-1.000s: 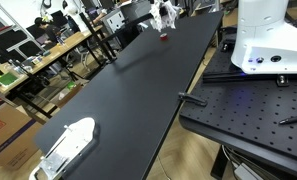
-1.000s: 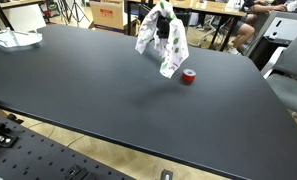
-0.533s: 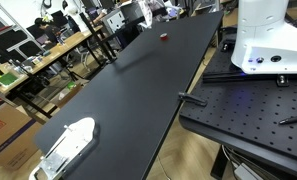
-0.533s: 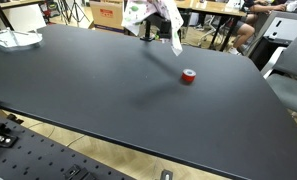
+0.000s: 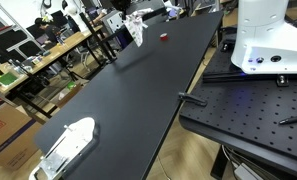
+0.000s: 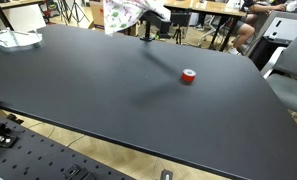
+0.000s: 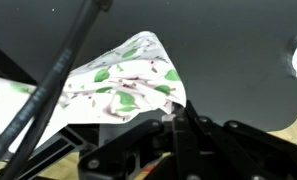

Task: Remove the white cloth from the black stand

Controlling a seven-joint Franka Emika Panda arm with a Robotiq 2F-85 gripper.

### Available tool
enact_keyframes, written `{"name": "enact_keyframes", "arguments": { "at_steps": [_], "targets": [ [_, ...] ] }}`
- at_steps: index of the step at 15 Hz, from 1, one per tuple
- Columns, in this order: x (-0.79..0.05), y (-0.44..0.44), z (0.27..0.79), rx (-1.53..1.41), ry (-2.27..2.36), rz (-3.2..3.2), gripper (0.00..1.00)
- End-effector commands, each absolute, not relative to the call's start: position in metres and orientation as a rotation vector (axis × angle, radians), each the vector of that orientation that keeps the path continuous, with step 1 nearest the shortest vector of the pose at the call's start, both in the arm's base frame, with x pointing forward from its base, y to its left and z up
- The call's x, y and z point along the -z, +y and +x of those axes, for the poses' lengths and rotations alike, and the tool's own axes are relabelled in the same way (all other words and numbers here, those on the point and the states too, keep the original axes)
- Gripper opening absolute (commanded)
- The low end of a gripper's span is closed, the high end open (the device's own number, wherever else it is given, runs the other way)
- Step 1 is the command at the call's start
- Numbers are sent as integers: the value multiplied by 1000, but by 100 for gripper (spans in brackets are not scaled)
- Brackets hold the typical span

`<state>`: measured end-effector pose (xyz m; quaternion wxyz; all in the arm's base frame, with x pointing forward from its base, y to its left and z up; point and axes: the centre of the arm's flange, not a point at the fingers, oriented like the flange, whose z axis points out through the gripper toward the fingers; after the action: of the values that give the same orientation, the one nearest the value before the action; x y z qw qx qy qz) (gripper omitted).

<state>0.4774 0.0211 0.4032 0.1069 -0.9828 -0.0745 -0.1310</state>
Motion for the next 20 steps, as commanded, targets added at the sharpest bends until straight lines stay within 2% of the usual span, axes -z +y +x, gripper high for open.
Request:
{"name": "enact_keyframes", "arguments": {
  "at_steps": [1,6,14,15,16,20],
  "targets": [
    [-369,51,492,338,-112,-2920,1],
    [-318,74,499,391,41,-3006,1],
    [-275,114,490,389,5,-3070,1],
    [-275,115,490,382,6,-3074,28],
    [-276,116,490,389,4,-3075,28],
    [-288,118,487,380,19,-3055,55]
  ]
}}
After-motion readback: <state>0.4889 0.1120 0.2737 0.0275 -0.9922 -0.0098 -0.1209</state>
